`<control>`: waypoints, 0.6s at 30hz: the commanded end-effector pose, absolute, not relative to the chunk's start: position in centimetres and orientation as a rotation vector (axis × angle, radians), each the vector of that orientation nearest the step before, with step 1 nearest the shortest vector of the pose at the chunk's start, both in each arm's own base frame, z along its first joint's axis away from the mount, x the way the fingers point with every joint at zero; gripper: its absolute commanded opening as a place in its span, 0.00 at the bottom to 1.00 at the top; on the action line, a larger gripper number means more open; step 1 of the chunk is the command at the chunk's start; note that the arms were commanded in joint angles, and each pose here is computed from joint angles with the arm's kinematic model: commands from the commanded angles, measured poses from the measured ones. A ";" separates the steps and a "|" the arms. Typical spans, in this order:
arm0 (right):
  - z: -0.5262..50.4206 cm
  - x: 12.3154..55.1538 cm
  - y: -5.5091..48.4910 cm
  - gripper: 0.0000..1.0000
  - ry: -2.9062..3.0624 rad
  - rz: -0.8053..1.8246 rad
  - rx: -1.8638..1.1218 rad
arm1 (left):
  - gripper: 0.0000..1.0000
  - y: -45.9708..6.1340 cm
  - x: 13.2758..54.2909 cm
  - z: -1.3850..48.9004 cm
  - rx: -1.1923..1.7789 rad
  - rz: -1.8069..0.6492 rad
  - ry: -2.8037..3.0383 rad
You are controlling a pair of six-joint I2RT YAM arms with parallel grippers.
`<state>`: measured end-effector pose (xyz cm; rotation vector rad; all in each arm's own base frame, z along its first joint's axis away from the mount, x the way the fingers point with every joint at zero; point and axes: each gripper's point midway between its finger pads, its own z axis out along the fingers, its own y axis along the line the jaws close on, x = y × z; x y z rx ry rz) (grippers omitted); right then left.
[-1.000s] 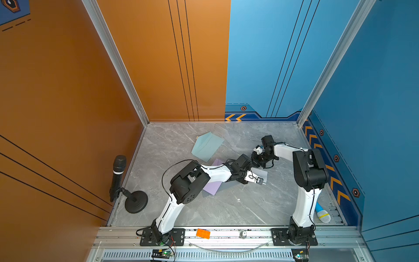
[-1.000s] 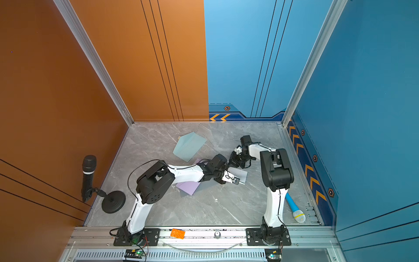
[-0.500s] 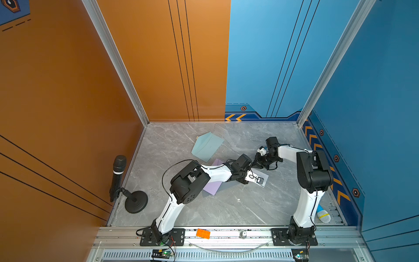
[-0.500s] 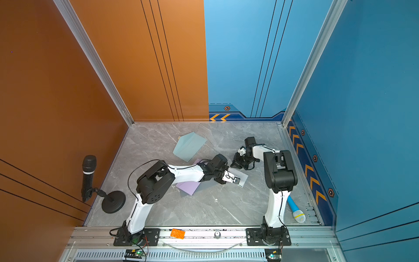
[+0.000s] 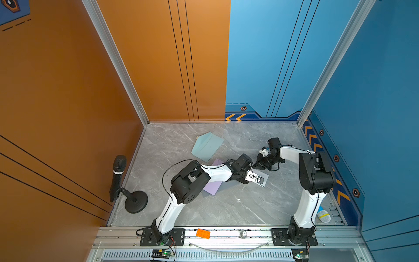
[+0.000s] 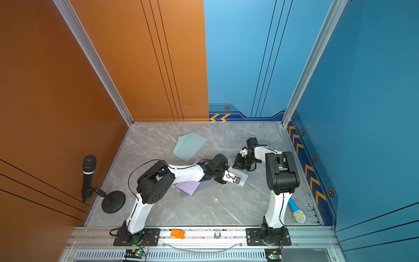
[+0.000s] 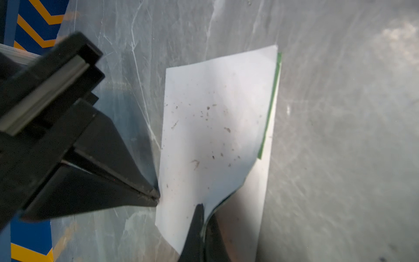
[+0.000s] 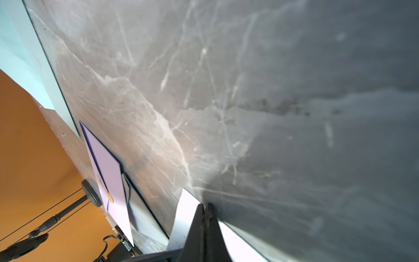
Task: Fold the letter paper in half and place it into the envelope
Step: Fold the letter paper at the center of the board.
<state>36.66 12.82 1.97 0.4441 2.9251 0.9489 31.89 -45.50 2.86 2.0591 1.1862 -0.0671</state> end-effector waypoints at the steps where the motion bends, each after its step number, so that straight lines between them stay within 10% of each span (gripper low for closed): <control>1: 0.8 34.0 11.1 0.06 3.024 0.816 0.473 | 0.00 -43.7 31.6 -0.5 2.126 -0.063 1.296; 18: 0.2 30.7 7.5 0.07 3.029 0.769 0.616 | 0.00 -43.3 31.8 -1.2 2.121 -0.050 1.329</control>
